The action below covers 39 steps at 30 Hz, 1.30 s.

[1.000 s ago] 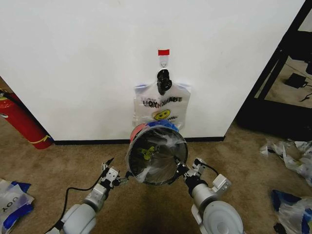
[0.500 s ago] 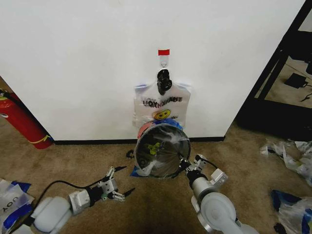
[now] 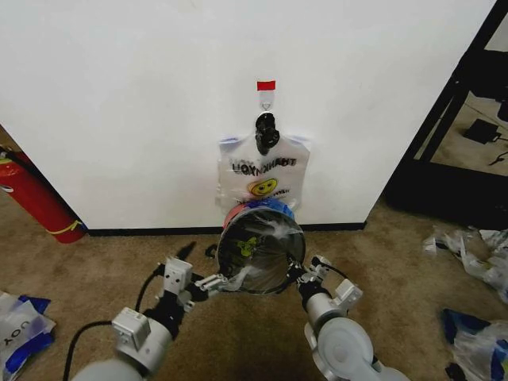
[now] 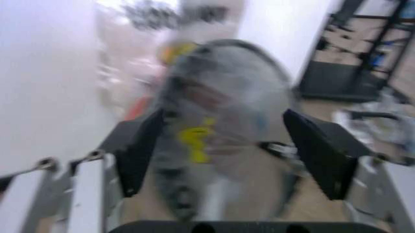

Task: Pick up the garbage bag from the wall and place it over the trash bin.

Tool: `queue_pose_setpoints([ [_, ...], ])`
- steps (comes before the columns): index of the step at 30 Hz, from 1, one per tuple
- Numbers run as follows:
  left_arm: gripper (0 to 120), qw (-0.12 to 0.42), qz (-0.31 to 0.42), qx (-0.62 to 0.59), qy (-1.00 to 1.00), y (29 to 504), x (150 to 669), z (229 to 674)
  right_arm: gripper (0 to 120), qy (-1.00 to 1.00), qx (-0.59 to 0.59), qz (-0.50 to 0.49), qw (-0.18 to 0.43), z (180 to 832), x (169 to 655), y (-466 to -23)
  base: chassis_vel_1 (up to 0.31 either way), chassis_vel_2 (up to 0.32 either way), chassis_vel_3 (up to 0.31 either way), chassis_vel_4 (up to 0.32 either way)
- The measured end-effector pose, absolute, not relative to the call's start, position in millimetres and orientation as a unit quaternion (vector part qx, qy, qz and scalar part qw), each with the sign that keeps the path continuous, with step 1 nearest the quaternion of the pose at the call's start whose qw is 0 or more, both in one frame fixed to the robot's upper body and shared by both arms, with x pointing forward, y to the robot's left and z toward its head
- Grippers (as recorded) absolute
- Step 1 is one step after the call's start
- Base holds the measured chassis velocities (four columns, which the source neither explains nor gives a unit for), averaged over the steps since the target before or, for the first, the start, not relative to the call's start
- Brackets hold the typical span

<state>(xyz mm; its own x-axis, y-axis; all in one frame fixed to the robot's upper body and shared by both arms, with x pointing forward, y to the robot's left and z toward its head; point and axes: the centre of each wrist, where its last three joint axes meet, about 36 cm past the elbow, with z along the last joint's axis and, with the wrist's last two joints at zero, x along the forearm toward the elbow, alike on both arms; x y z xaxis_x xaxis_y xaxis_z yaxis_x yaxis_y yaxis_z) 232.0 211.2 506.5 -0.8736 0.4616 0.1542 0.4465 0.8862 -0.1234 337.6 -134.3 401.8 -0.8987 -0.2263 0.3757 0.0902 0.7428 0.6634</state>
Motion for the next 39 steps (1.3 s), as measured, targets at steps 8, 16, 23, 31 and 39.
queue_pose_setpoints([
  [8,39,0.150,0.031,-0.280,-0.948,198.4,242.4,481.8,0,-0.913,0.037,-0.322,0.246,402.5,345.4,-112.5,0.000,0.000,0.000,0.000],
  [16,11,0.204,-0.015,-0.208,-0.957,179.2,276.0,459.8,0,-0.918,0.066,-0.295,0.257,407.6,341.5,-86.8,0.000,0.000,0.000,0.000],
  [23,0,0.230,-0.031,-0.144,-0.962,162.6,287.6,448.3,0,-0.924,0.068,-0.273,0.259,401.8,334.9,-74.6,0.000,0.000,0.000,0.000],
  [31,0,0.216,-0.082,-0.117,-0.966,164.4,301.8,432.6,0,-0.924,0.079,-0.272,0.256,402.2,330.3,-61.5,0.000,0.000,0.000,0.000],
  [39,0,0.230,-0.127,-0.082,-0.961,159.9,327.3,415.3,0,-0.938,0.093,-0.242,0.229,395.7,328.2,-57.8,0.000,0.000,0.000,0.000],
])
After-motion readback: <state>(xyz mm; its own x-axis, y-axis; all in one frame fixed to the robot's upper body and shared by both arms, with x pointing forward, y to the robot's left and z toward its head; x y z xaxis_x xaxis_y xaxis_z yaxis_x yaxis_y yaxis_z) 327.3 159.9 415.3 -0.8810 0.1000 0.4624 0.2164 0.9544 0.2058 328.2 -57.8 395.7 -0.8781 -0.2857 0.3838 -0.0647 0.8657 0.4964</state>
